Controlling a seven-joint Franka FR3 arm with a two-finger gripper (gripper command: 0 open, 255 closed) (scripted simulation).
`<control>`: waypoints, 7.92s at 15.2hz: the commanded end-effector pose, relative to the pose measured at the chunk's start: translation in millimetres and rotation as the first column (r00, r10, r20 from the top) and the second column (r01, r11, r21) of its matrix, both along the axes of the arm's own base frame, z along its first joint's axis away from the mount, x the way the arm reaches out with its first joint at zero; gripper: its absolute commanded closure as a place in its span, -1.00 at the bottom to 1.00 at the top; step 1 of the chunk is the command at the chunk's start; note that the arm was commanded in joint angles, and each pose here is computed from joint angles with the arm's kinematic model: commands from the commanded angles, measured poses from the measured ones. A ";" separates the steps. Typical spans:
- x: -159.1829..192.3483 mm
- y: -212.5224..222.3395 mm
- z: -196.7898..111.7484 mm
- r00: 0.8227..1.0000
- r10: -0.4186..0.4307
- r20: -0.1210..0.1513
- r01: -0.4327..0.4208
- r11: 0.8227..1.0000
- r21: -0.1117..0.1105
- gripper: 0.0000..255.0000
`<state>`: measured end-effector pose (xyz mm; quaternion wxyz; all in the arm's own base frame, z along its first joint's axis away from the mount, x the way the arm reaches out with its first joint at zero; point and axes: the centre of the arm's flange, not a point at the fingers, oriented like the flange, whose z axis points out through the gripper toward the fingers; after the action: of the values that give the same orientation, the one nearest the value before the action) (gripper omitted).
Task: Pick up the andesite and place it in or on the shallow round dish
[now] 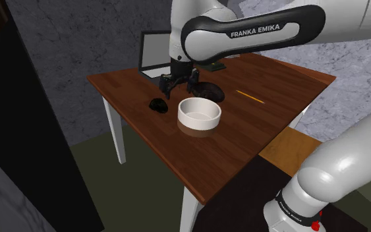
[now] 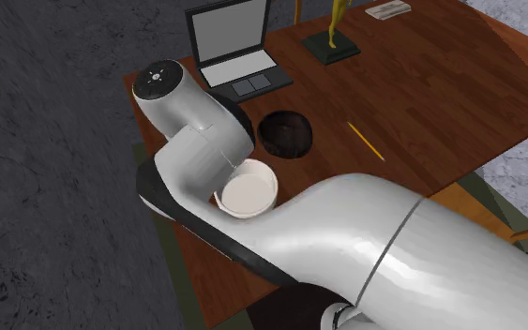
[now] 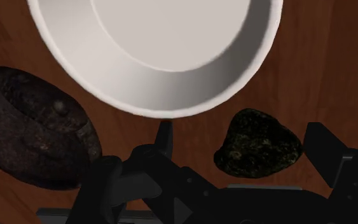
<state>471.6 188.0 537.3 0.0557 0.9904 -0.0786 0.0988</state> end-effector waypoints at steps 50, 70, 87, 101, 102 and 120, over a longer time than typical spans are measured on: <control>78.8 161.6 -153.6 0.983 0.164 0.083 -0.038 0.623 -0.781 -1.00; 81.8 155.0 -152.4 0.983 0.164 0.083 -0.038 0.623 -0.781 1.00; 81.8 155.0 -62.6 0.983 0.164 0.083 -0.038 0.623 -0.781 1.00; 79.2 142.1 1.9 0.983 0.164 0.083 -0.038 0.623 -0.781 1.00; 76.6 129.2 2.8 0.983 0.164 0.083 -0.038 0.623 -0.781 1.00; 27.6 -114.5 20.7 0.983 0.164 0.083 -0.038 0.623 -0.781 1.00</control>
<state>501.9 95.5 554.5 0.4652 0.8625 0.0230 0.1978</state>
